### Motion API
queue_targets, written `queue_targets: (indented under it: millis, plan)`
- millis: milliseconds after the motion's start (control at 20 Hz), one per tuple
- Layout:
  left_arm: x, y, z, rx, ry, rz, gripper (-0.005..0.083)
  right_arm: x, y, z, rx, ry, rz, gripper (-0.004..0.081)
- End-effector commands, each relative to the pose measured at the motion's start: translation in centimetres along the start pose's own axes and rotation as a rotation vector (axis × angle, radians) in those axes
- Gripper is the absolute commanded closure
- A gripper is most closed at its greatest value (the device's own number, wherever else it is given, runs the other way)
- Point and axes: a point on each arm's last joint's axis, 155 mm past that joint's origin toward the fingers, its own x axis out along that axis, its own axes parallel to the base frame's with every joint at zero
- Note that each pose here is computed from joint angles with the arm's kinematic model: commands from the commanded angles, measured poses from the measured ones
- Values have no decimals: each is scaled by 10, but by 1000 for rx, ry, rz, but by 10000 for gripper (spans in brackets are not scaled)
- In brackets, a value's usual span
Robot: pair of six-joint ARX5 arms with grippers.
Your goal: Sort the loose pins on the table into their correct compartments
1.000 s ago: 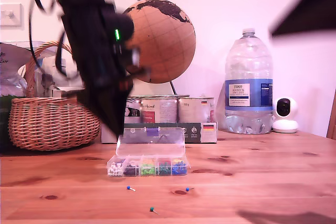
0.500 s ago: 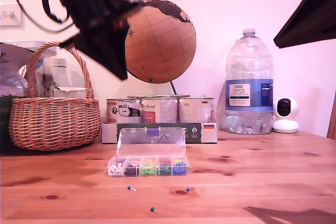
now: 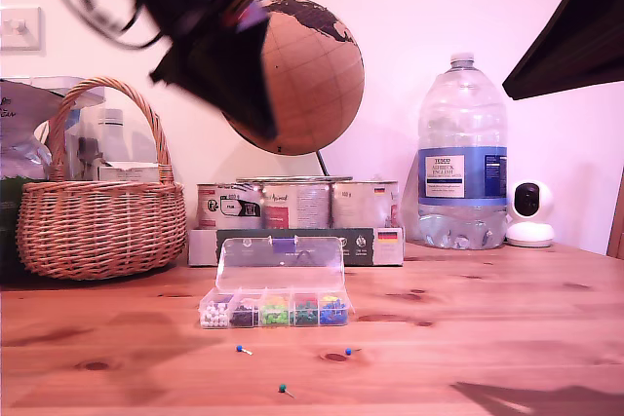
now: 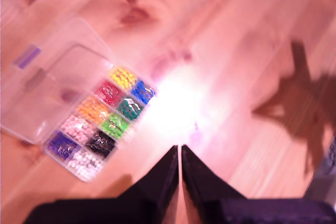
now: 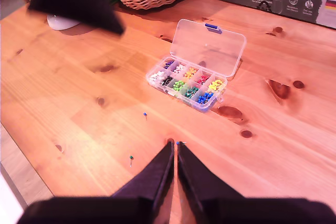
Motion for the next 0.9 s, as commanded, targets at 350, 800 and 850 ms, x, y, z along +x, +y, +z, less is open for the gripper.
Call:
queue_targets:
  millis: [350, 800, 850]
  plan:
    - [-1, -57, -86, 402, 133, -190, 797, 3, 1, -10, -1, 24, 9, 780]
    - [12, -52, -91, 801, 154, -180, 747, 4, 4, -12, 3, 37, 30, 780]
    - [16, -52, -95, 841, 175, -179, 747, 4, 5, -12, 3, 36, 30, 780]
